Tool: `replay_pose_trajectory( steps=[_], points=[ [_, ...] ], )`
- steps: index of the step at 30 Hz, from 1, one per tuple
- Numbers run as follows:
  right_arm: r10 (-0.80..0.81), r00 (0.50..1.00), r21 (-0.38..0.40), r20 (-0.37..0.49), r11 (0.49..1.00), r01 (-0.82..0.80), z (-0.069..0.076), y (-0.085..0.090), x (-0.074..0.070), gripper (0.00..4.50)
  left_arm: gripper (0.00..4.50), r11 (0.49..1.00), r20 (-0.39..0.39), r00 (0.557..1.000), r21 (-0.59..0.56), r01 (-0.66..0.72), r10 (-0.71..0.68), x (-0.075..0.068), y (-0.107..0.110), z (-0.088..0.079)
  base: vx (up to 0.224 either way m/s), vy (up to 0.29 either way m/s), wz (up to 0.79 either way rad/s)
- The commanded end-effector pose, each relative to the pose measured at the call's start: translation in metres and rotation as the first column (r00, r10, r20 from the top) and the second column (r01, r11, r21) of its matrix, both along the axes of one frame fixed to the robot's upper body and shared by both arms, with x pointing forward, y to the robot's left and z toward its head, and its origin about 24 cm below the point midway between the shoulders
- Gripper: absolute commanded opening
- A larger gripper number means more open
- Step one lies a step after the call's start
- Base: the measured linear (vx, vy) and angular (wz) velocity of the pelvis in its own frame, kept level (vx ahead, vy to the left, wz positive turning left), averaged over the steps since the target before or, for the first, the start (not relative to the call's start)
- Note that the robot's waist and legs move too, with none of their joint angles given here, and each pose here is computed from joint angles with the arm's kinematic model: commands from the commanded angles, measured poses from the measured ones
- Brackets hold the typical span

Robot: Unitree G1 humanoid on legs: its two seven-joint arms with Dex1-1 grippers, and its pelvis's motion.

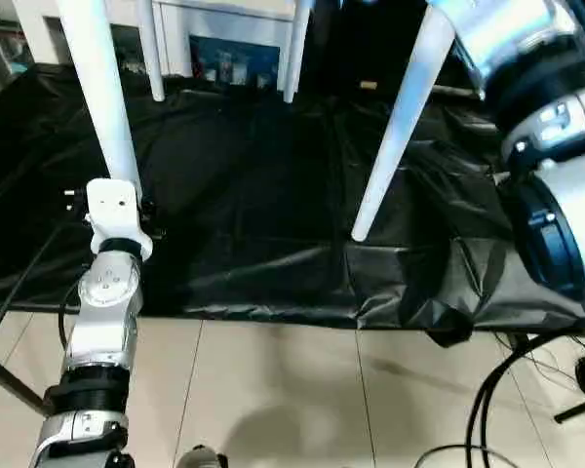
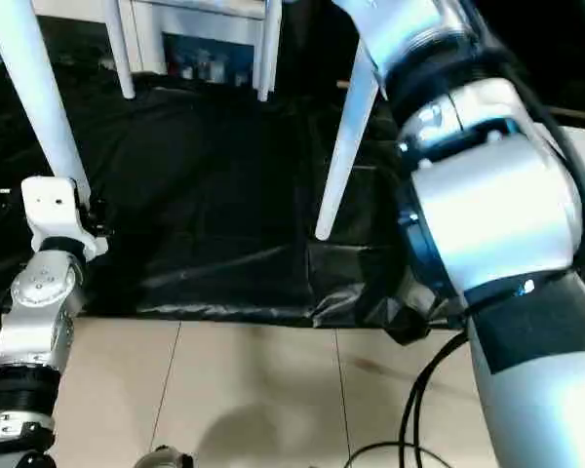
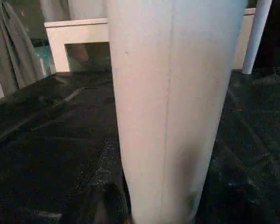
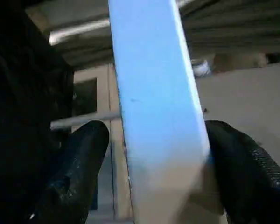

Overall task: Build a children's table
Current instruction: Flip table

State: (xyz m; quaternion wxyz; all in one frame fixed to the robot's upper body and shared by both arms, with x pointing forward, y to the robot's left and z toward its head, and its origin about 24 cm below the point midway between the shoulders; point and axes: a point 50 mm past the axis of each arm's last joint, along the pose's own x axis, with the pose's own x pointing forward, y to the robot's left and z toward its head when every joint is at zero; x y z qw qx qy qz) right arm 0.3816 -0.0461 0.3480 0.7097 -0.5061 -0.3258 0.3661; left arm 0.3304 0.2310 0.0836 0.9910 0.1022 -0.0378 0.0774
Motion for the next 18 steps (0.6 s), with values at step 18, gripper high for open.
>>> replay_pose_trajectory(
  steps=[18],
  points=[
    [0.342,0.936,0.494,-0.081,0.83,-0.26,-0.142,0.002,-0.048,4.06,2.61,0.99,-0.063,0.993,0.091,0.103,-0.097,0.014,0.006,0.001,0.0,0.0,0.0]
  ],
)
